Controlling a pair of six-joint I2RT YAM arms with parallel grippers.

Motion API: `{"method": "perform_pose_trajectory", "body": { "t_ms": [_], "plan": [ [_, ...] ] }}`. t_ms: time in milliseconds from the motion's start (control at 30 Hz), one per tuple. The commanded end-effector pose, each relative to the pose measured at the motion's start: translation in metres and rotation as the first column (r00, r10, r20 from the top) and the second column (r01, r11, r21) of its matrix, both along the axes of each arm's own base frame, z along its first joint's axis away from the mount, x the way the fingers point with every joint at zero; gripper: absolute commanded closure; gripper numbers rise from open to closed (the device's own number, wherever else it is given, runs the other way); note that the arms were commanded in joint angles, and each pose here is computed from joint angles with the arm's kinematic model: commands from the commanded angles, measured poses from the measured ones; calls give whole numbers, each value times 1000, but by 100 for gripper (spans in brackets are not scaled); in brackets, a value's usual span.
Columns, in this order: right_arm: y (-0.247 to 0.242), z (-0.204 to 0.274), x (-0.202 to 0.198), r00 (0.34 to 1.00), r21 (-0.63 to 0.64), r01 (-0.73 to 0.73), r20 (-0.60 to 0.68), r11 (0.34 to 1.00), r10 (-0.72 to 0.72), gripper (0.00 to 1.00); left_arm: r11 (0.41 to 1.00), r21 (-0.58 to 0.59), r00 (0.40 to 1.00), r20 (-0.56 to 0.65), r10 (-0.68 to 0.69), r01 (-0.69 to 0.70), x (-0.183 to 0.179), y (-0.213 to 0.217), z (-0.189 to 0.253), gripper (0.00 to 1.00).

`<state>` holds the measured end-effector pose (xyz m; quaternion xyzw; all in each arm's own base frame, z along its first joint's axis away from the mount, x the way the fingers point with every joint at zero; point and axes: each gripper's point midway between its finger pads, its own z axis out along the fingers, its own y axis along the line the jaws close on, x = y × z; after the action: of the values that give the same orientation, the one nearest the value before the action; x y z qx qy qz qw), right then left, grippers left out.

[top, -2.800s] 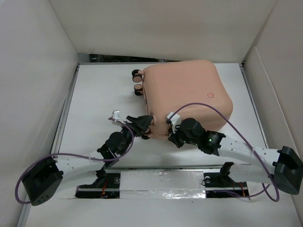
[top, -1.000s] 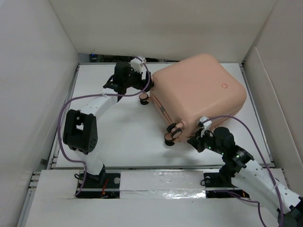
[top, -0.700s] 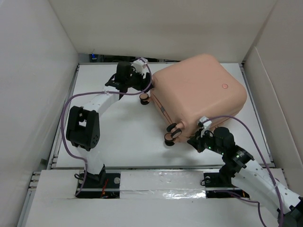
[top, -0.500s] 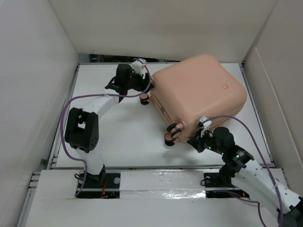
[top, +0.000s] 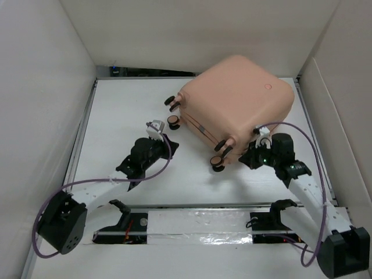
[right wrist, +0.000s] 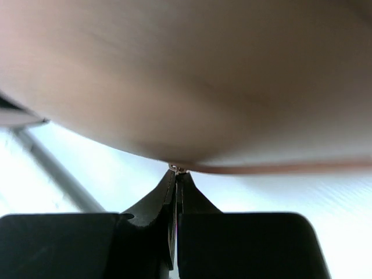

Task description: Pack the luggage

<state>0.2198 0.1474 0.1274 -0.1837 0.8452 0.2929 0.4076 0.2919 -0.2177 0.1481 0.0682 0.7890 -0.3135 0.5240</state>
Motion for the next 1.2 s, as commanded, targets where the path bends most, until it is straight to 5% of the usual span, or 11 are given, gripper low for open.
{"method": "perform_pose_trajectory", "body": {
  "t_ms": [0, 200, 300, 333, 367, 433, 600, 933, 1100, 1167],
  "plan": [
    [0, 137, 69, 900, 155, -38, 435, 987, -34, 100, 990, -137, 1000, -3, -30, 29, -30, -11, 13, 100],
    [16, 90, 57, 937, 142, -71, 348, 987, 18, 100, 977, -97, 981, 15, -191, 192, -77, -50, 27, 100],
    [5, 75, 46, 938, 124, -3, 344, 992, -40, 100, 936, -101, 941, 84, -329, 336, -95, -90, 56, 63],
    [-2, 74, 43, 938, 108, 35, 340, 994, -70, 100, 922, -103, 926, 94, -365, 374, -94, -107, 69, 27],
    [-5, 77, 43, 932, 105, 48, 353, 993, -83, 100, 916, -84, 917, 105, -384, 393, -93, -115, 73, 12],
    [-9, 74, 37, 937, 100, 72, 334, 992, -102, 100, 907, -60, 905, 126, -406, 416, -84, -136, 87, 1],
    [-13, 72, 34, 941, 90, 88, 320, 992, -113, 100, 899, 24, 888, 146, -435, 437, -60, -168, 98, 1],
    [-10, 69, 28, 946, 100, 65, 311, 993, -93, 100, 772, 134, 780, -20, -625, 622, -73, -229, 54, 7],
    [-8, 68, 26, 947, 107, 55, 309, 993, -85, 100, 739, 184, 757, -53, -651, 648, -79, -248, 51, 36],
    [-7, 67, 24, 948, 113, 42, 309, 993, -75, 100, 744, 144, 755, -42, -655, 653, -78, -256, 57, 65]
  ]
}}
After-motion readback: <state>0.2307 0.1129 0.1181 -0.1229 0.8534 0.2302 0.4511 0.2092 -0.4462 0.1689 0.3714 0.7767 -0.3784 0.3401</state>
